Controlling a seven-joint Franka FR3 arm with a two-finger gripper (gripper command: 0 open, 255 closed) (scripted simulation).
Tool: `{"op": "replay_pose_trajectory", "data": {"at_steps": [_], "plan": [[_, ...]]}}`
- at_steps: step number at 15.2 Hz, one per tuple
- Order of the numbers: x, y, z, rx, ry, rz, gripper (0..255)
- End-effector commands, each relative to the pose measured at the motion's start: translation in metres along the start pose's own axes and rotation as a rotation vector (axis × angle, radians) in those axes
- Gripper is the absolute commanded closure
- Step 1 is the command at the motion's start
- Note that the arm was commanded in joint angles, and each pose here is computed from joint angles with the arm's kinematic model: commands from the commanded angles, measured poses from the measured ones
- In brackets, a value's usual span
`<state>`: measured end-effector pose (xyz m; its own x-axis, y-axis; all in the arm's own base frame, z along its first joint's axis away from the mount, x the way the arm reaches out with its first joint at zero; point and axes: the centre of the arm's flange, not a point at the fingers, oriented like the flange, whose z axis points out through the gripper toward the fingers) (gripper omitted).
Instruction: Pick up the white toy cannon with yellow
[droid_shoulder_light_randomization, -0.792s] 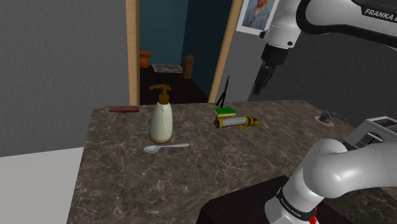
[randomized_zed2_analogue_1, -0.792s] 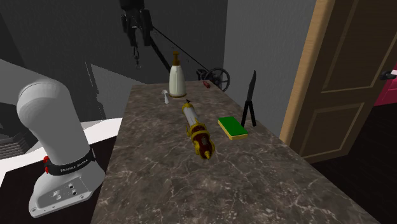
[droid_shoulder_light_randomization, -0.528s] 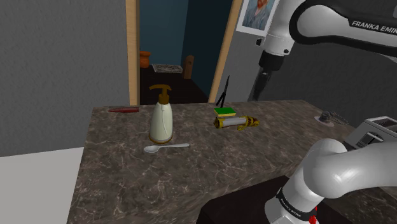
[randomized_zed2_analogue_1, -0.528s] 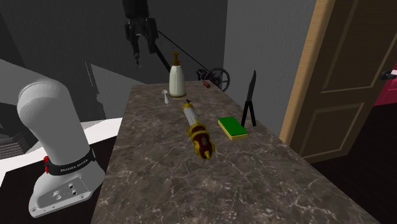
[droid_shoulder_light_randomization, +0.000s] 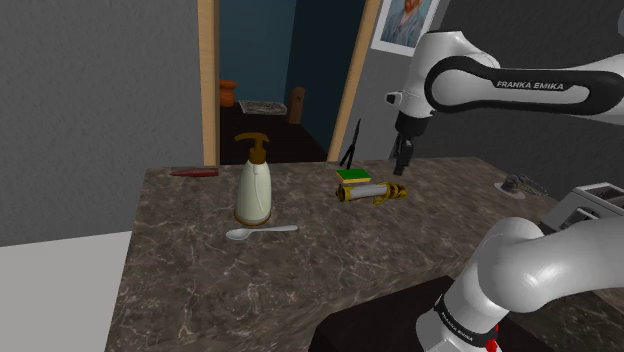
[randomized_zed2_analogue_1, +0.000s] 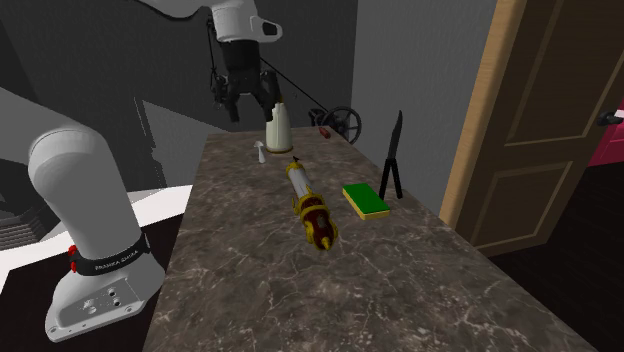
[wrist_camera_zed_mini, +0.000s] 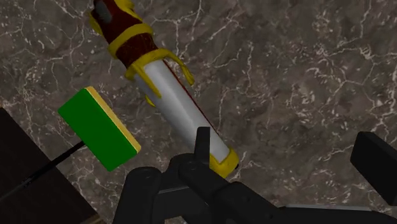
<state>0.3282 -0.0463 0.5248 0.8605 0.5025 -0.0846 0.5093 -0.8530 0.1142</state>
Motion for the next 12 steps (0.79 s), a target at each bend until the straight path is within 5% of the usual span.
{"op": "replay_pose_trajectory", "data": {"at_steps": [1, 12], "plan": [[0.003, 0.013, 0.022, -0.015, -0.013, -0.075, 0], [0.029, 0.084, 0.139, -0.09, -0.089, -0.462, 0]]}}
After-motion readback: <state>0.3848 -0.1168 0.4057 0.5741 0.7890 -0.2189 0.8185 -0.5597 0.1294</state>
